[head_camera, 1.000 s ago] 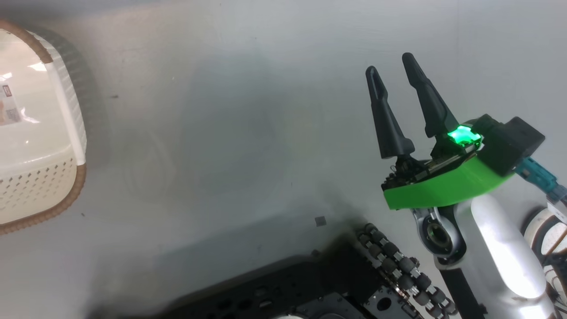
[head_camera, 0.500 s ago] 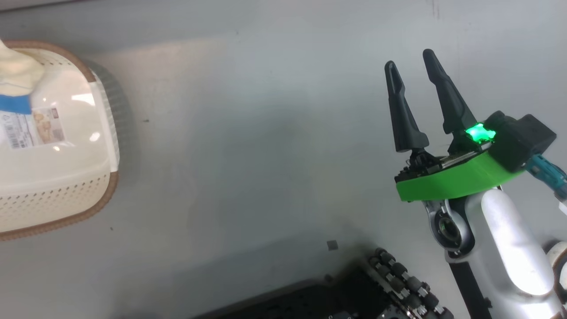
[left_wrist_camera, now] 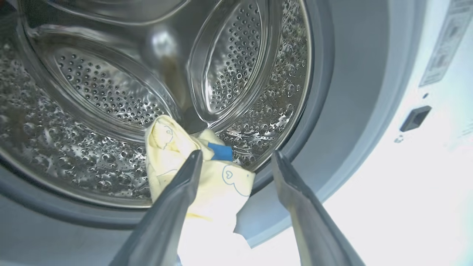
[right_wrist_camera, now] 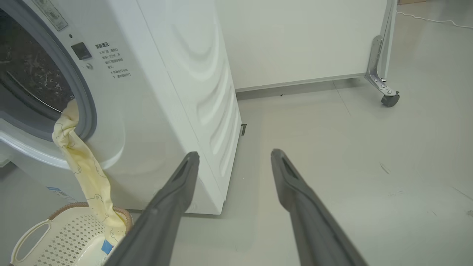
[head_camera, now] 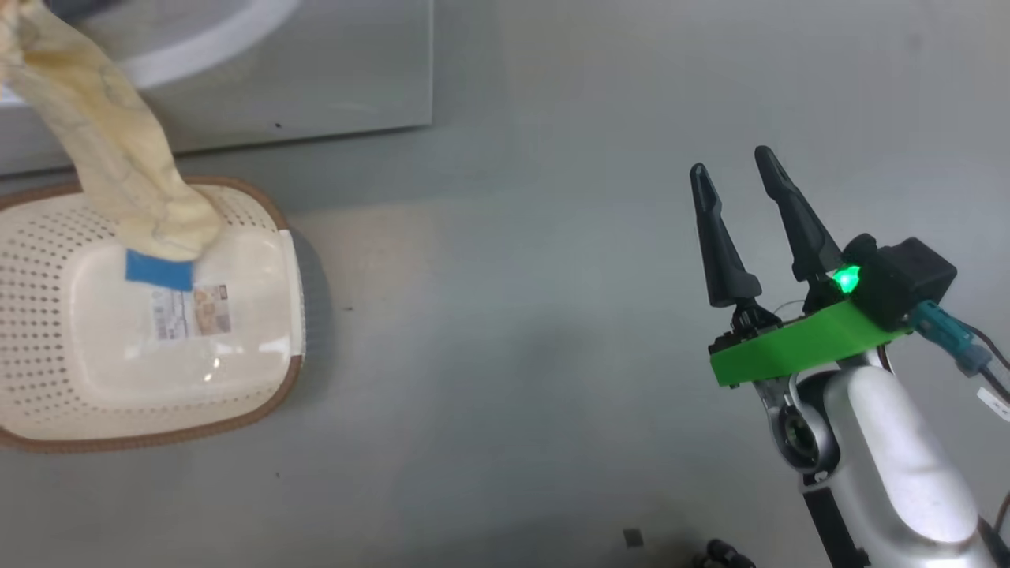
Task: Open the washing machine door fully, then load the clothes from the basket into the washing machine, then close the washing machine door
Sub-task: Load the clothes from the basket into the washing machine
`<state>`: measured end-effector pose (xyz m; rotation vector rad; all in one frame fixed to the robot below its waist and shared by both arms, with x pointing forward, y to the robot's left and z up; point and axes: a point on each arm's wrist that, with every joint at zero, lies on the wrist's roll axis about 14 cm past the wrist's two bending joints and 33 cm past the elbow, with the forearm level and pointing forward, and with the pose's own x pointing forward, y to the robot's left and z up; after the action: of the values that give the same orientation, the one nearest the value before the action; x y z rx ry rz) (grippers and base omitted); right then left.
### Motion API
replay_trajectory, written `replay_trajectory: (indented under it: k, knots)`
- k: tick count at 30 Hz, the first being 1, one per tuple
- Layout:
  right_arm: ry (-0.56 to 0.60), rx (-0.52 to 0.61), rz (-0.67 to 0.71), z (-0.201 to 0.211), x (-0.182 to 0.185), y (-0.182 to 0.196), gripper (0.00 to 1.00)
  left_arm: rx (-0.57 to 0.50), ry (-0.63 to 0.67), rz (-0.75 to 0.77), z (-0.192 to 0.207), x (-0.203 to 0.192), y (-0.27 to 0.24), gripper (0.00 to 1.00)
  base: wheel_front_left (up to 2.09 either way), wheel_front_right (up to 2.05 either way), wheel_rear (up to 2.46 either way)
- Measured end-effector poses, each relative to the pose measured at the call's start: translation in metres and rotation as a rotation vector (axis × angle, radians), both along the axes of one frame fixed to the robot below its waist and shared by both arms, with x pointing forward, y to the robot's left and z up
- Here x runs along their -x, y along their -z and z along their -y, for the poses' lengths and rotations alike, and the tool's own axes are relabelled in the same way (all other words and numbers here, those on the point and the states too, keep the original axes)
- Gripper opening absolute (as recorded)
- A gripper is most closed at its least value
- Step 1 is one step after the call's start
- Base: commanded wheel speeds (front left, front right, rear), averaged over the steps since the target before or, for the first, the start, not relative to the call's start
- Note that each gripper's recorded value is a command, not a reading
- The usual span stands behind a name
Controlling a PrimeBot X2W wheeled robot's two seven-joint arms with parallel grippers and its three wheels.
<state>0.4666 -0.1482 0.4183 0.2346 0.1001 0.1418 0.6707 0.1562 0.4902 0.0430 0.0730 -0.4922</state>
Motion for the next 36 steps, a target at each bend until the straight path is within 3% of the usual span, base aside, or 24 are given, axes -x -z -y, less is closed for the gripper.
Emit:
replay_trajectory:
  k: [16,20,28,36]
  knots:
    - [-0.083,-0.012,0.126,-0.033,0.045,-0.068,1.00,0.071,-0.122,0.020,-0.042,0.145,-0.048,1.00,0.00,0.00,0.00]
    - [-0.121,-0.019,0.161,-0.047,0.058,-0.083,1.00,0.017,-0.158,0.053,-0.059,0.181,-0.052,1.00,0.00,0.00,0.00]
    - [-0.162,-0.030,0.189,-0.061,0.084,-0.097,1.00,0.089,-0.233,0.112,-0.060,0.244,-0.061,1.00,0.00,0.00,0.00]
    - [-0.167,-0.036,0.212,-0.063,0.094,-0.105,1.00,0.090,-0.304,0.144,-0.057,0.284,-0.055,1.00,0.00,0.00,0.00]
